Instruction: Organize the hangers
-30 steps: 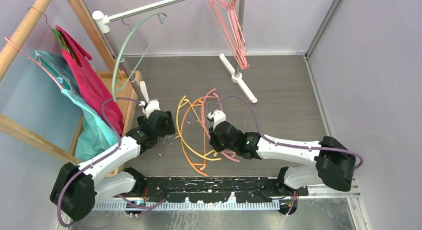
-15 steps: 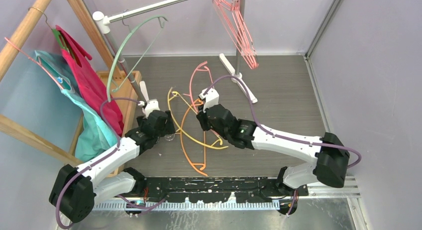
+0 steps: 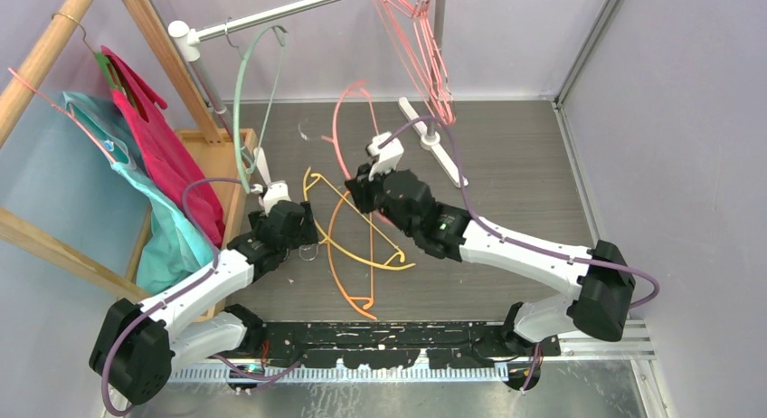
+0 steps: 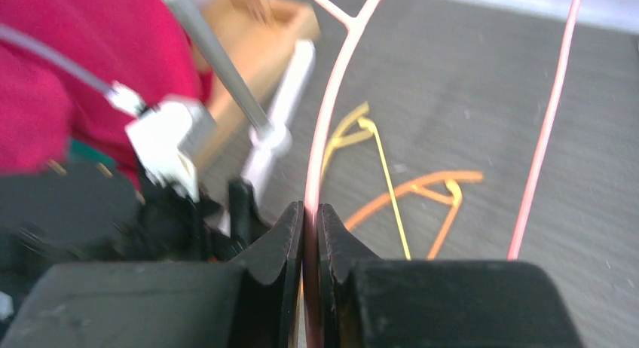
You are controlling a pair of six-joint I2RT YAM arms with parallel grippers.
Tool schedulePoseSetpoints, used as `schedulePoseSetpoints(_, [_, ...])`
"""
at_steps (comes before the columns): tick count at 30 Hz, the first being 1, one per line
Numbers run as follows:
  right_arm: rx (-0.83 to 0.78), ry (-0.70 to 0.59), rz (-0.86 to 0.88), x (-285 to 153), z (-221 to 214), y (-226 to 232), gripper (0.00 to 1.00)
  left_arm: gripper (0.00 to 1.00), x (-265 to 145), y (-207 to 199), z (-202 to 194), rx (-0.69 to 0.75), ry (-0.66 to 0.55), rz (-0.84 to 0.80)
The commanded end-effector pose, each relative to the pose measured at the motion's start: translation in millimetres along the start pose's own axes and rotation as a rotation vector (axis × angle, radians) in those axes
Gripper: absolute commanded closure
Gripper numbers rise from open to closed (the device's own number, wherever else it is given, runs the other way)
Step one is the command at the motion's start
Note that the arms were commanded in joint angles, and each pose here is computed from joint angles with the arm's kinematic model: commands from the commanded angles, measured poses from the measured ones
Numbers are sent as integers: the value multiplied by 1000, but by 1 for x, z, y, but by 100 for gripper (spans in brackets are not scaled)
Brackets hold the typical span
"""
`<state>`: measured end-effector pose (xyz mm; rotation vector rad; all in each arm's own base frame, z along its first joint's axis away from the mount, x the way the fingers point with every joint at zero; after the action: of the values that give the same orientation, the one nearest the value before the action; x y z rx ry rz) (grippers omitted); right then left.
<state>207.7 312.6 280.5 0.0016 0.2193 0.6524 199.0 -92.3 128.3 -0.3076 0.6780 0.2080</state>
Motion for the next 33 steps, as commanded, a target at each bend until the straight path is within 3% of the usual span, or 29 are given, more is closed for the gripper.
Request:
schedulePoseSetpoints(1, [198,-380,83,-18,112,-6,99,2,-2,-2,7,-30,-36,-13])
schedulePoseSetpoints(8, [260,-522,126,-21,155,-14,99,2,-3,-1,10,-22,-48,-12])
schedulePoseSetpoints(14, [374,-568,349,-4,182,-24,99,2,-1,-2,10,-16,-47,-7])
schedulePoseSetpoints(25, [414,-608,570,14,207,-12,99,2,2,-3,10,-1,-50,0])
schedulePoseSetpoints(33, [420,-649,621,13,210,-9,99,2,5,-2,7,7,-45,12])
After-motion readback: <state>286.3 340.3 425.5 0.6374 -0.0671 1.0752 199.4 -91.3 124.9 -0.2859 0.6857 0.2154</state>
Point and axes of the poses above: each gripper's point midway between its finger pads, its own x axis out along the fingers, its own y axis along the line the jaws close on, z = x × y, the point moved 8 cm from there along -x, back along the fingers, and after that the axes turned 9 degrees about -x, right-handed, at the moved point
